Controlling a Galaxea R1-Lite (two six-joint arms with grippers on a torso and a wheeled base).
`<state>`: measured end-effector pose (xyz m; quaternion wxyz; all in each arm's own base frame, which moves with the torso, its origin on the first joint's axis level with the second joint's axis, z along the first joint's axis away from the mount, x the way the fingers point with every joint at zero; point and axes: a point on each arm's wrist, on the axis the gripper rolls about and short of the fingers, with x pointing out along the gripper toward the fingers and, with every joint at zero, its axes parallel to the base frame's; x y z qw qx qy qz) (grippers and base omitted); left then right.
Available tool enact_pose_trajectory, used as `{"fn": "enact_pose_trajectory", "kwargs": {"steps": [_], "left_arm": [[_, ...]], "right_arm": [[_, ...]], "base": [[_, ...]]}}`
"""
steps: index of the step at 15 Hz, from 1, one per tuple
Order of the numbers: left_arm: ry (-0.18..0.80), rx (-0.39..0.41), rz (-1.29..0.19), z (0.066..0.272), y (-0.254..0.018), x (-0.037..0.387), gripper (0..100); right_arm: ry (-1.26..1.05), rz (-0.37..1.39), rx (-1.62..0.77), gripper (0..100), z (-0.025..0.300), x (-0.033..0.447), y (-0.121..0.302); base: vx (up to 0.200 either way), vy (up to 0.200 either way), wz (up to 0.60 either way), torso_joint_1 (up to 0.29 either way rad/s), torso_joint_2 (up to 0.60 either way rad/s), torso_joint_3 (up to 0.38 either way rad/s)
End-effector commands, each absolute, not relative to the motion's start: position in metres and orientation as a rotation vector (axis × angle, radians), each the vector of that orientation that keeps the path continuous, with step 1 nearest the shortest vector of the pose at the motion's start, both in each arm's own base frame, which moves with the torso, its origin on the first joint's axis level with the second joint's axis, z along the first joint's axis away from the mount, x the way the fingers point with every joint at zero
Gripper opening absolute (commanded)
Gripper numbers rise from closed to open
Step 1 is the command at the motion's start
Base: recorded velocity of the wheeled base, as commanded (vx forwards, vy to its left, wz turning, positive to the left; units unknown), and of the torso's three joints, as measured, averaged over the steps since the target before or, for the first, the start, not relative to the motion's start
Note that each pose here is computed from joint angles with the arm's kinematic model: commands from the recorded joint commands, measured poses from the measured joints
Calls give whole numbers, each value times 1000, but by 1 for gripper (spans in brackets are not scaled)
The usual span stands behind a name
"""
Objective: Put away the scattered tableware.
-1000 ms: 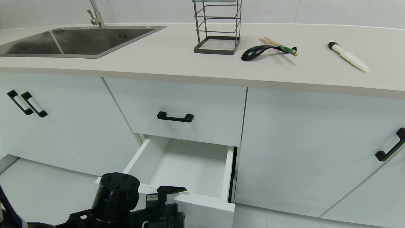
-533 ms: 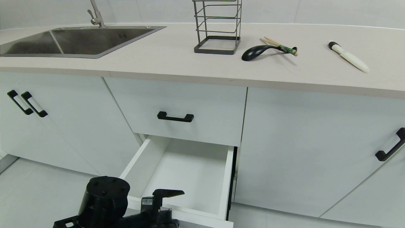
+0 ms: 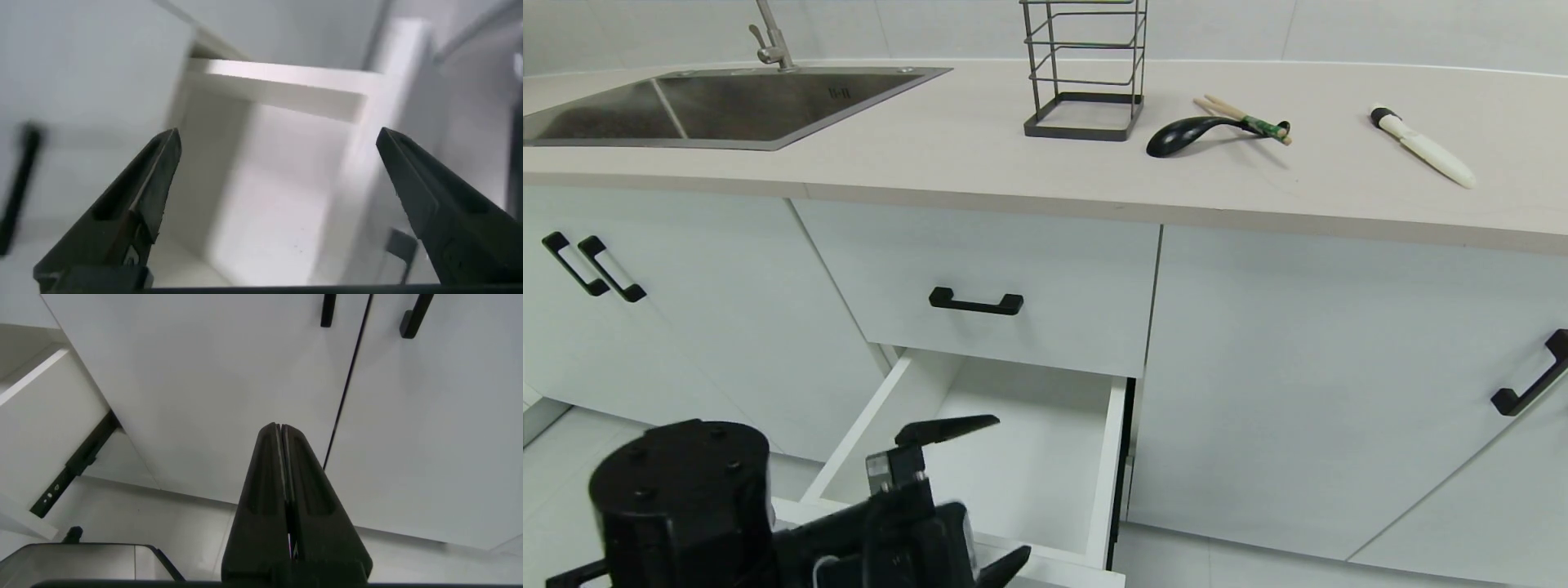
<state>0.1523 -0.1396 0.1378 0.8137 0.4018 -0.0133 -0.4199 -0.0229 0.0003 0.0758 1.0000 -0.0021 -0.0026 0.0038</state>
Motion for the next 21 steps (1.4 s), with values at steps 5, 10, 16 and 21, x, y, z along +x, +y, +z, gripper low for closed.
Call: {"fn": "enact_pose_trajectory", "kwargs": {"steps": [5, 10, 16, 21], "left_arm": [[137, 134, -748, 207, -131, 167, 100], [4, 78, -786, 208, -81, 161, 100], [-202, 138, -556, 188, -24, 75, 100], [-257, 176, -346, 146, -8, 10, 100]], "right_arm": [[-5, 6, -5, 0, 76, -23, 0], [-5, 9, -5, 0, 76, -23, 0], [-5, 9, -5, 0, 76, -23, 0], [-3, 11, -6, 0, 76, -23, 0]], "base": [[0, 0, 0, 0, 0, 0], [0, 0, 0, 0, 0, 0], [0, 0, 0, 0, 0, 0], [0, 0, 0, 0, 0, 0]]}}
